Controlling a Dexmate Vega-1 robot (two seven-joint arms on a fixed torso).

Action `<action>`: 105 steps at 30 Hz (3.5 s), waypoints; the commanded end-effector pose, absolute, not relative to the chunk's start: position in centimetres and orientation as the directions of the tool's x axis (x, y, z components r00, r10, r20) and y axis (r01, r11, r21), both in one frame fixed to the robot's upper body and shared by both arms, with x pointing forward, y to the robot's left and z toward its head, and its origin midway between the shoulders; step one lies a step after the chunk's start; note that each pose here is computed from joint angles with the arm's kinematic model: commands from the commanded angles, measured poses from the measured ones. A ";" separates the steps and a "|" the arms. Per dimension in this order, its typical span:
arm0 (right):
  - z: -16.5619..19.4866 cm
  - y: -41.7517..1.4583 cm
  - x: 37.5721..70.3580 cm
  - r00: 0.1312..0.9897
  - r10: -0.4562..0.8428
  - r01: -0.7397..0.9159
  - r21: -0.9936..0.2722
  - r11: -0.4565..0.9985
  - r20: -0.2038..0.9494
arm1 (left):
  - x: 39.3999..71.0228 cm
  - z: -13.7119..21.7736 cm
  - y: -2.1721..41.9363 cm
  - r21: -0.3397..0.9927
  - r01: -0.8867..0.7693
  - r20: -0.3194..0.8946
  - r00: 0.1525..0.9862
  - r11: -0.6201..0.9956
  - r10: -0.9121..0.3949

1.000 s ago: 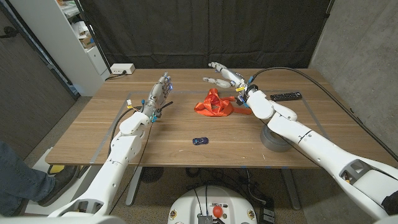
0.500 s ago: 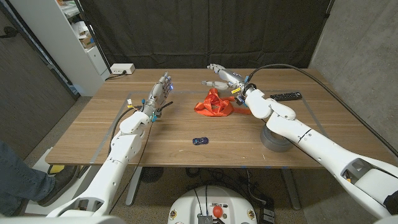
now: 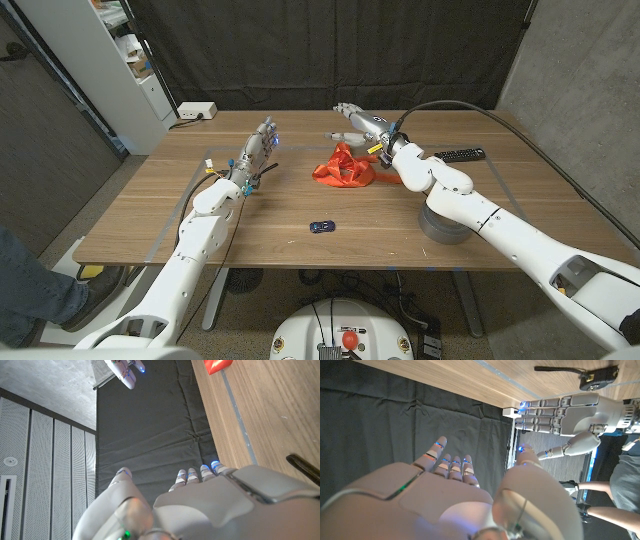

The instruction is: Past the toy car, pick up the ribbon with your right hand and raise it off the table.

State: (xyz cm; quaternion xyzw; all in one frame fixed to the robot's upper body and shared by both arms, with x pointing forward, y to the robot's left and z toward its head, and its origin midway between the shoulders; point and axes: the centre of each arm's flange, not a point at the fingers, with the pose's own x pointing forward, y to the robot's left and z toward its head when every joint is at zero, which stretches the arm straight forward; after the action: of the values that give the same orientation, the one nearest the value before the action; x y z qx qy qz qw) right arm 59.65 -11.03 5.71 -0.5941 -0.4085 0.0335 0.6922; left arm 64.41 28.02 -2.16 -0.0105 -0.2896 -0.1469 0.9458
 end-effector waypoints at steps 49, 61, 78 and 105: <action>4.7 -9.0 60.3 0.803 0.491 0.343 -0.936 0.083 0.338 | 64.3 -2.4 27.8 0.061 0.287 0.549 0.790 0.956 -0.272; 4.2 -8.9 60.4 0.796 0.500 0.356 -0.932 0.070 0.342 | 64.2 -2.7 27.6 0.062 0.284 0.544 0.794 0.957 -0.271; 3.7 -8.4 60.6 0.801 0.514 0.341 -0.940 0.029 0.306 | 64.0 -3.2 27.5 0.055 0.283 0.542 0.797 0.958 -0.267; 3.2 -7.6 62.5 0.855 0.468 0.272 -0.961 -0.040 0.222 | 64.3 -3.2 27.6 0.053 0.282 0.537 0.801 0.958 -0.265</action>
State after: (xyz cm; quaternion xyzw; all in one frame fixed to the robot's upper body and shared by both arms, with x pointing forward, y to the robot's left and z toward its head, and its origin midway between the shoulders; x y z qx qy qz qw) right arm 61.63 -7.79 3.42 -0.7119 -0.2773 0.0735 0.6411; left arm 63.94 27.50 -3.24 -0.0144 -0.2833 -0.1437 0.9481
